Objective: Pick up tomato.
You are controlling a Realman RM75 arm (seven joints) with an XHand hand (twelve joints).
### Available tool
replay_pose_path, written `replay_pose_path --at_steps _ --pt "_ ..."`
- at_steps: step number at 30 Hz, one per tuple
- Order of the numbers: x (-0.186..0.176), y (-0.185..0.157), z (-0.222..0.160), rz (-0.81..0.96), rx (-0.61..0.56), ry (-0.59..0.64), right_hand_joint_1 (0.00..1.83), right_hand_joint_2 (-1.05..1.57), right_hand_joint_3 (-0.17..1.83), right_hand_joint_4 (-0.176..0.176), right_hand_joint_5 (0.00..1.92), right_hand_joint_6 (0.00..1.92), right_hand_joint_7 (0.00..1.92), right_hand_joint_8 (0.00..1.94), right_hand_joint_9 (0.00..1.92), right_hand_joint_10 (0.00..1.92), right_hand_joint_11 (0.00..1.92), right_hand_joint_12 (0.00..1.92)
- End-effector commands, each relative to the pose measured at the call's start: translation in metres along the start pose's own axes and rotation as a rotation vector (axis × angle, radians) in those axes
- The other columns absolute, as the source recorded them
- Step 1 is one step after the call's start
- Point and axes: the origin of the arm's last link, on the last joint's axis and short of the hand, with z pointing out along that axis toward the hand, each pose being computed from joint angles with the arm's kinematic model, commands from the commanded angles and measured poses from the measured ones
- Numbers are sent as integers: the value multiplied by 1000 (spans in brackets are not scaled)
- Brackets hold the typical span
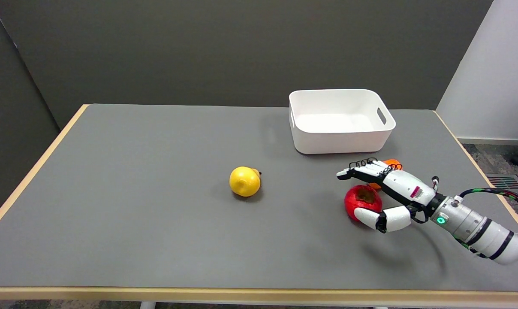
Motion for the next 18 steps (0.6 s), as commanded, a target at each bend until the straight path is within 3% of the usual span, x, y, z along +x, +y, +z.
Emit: replay_pose_path --at_steps 1,9,18 --pt "-17 12 5 1 -78 -97 345 599 942 123 237 501 296 335 201 580 36 1100" --pt "-23 17 3 -2 -106 -129 345 599 943 124 236 500 292 332 197 577 37 1097" --pt "-7 28 -3 -31 -117 -46 358 606 930 122 237 494 290 328 198 574 43 1091"
